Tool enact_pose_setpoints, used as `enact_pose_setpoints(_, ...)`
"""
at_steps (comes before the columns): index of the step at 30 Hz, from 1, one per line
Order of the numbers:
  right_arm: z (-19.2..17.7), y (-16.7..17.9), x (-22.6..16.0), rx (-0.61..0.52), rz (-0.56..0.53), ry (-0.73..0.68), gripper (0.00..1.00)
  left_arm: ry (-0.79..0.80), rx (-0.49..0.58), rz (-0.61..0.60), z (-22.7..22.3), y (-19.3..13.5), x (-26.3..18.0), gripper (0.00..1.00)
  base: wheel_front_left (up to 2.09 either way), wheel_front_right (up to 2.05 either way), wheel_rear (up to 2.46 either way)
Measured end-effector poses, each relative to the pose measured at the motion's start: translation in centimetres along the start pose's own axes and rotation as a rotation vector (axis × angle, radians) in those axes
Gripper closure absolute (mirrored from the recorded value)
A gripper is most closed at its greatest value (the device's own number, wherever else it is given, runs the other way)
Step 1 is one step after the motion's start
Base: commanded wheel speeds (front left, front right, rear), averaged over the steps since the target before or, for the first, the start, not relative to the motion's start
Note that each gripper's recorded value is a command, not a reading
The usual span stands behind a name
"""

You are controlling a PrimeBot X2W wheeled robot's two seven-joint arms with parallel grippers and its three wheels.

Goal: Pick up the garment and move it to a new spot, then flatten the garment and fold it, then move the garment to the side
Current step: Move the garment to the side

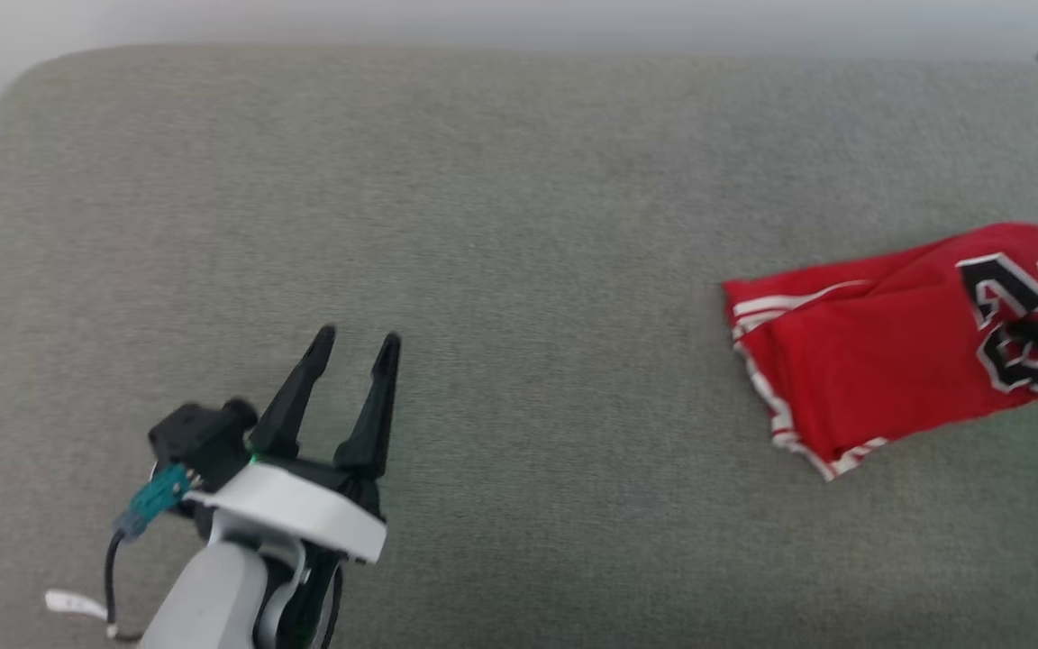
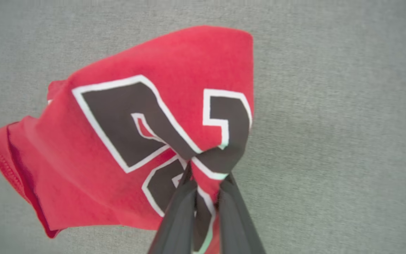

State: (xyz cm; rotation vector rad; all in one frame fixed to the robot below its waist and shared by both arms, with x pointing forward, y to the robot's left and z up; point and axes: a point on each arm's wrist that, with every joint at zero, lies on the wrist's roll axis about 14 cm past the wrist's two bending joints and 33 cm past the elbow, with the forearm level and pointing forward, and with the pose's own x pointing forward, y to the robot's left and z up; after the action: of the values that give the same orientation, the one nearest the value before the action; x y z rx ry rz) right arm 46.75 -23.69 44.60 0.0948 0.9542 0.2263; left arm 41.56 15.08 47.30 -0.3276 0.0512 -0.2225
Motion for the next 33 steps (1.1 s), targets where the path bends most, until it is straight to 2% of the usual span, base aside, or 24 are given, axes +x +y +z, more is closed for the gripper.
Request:
enact_pose_setpoints(13, 2.2, -10.7, -3.2, 0.020, -0.315, -0.141, 1.00, 0.018, 0.005, -0.258, -1.4, -6.8, 6.5, 0.00, 0.00, 0.00, 0.00)
enact_pose_setpoints(27, 1.6, -19.0, -4.5, -0.009, -0.583, -0.150, 1.00, 0.070, -0.008, -0.471, -4.7, -12.4, 9.8, 0.00, 0.00, 0.00, 0.00)
enact_pose_setpoints(33, 1.8, -22.1, -5.0, -0.048, -0.701, -0.152, 1.00, 0.083, -0.016, -0.520, -5.8, -13.6, 10.8, 0.00, 0.00, 0.00, 0.00)
